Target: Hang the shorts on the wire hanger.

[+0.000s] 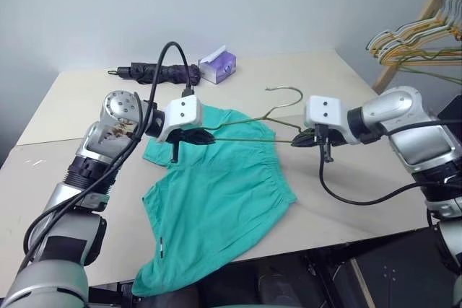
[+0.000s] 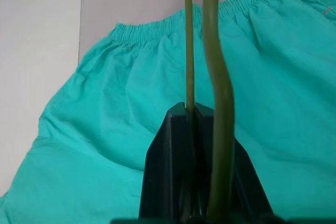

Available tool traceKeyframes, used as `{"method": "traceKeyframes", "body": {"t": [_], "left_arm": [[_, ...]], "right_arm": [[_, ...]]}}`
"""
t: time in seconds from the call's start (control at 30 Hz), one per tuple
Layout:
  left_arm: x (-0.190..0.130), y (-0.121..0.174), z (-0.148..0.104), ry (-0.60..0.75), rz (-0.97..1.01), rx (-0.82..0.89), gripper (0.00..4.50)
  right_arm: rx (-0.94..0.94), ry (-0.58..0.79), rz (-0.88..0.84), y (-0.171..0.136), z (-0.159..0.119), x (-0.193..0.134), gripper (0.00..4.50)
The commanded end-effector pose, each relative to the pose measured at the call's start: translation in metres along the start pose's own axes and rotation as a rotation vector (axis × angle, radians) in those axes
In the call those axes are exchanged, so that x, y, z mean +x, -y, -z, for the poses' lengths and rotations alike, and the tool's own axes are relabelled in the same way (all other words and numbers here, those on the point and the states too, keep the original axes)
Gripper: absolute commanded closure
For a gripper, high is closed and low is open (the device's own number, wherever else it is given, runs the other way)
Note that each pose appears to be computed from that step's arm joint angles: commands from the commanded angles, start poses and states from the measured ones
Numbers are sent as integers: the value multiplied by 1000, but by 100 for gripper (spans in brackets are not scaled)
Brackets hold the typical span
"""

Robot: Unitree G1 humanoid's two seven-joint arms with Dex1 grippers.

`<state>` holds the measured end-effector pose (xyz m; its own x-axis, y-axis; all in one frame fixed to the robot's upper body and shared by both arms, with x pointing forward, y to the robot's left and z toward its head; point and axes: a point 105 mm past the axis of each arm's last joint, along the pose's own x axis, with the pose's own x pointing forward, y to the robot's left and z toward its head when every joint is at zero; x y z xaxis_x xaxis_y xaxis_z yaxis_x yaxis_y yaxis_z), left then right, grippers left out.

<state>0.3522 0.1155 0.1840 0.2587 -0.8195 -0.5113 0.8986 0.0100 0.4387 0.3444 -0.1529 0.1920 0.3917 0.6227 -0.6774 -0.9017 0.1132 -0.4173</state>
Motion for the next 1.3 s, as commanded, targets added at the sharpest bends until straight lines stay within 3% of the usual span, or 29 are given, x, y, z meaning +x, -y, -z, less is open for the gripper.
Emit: {"method": "traceKeyframes", "body": {"t": [0.03, 0.17, 0.4, 0.43, 0.63, 0.73, 0.87, 1.07, 1.3], "left_arm": [[-9, -2, -14, 99, 3, 50, 372], [-21, -10, -14, 121, -59, 64, 245], [-56, -18, -12, 200, -178, -45, 18], [-61, -16, -13, 217, -178, -63, 2], [-92, 11, -37, 418, -50, -231, 2], [-97, 26, -42, 403, -3, -257, 2], [-97, 36, -45, 397, 17, -260, 2], [-93, 39, -46, 386, 24, -261, 2], [-91, 38, -47, 382, 26, -257, 2]], "right_arm": [[-18, 40, 44, 7, -8, -15, 450], [29, 56, 17, -4, -1, -24, 450], [322, 34, 3, -33, 39, -47, 450], [382, 30, 5, -36, 45, -51, 450], [793, 57, -13, -62, 70, -65, 450], [1089, 68, -52, -84, 92, -67, 450], [1290, 53, -65, -108, 117, -64, 450], [1381, 41, -51, -124, 134, -51, 450], [1381, 107, -85, -119, 125, -45, 450]]}}
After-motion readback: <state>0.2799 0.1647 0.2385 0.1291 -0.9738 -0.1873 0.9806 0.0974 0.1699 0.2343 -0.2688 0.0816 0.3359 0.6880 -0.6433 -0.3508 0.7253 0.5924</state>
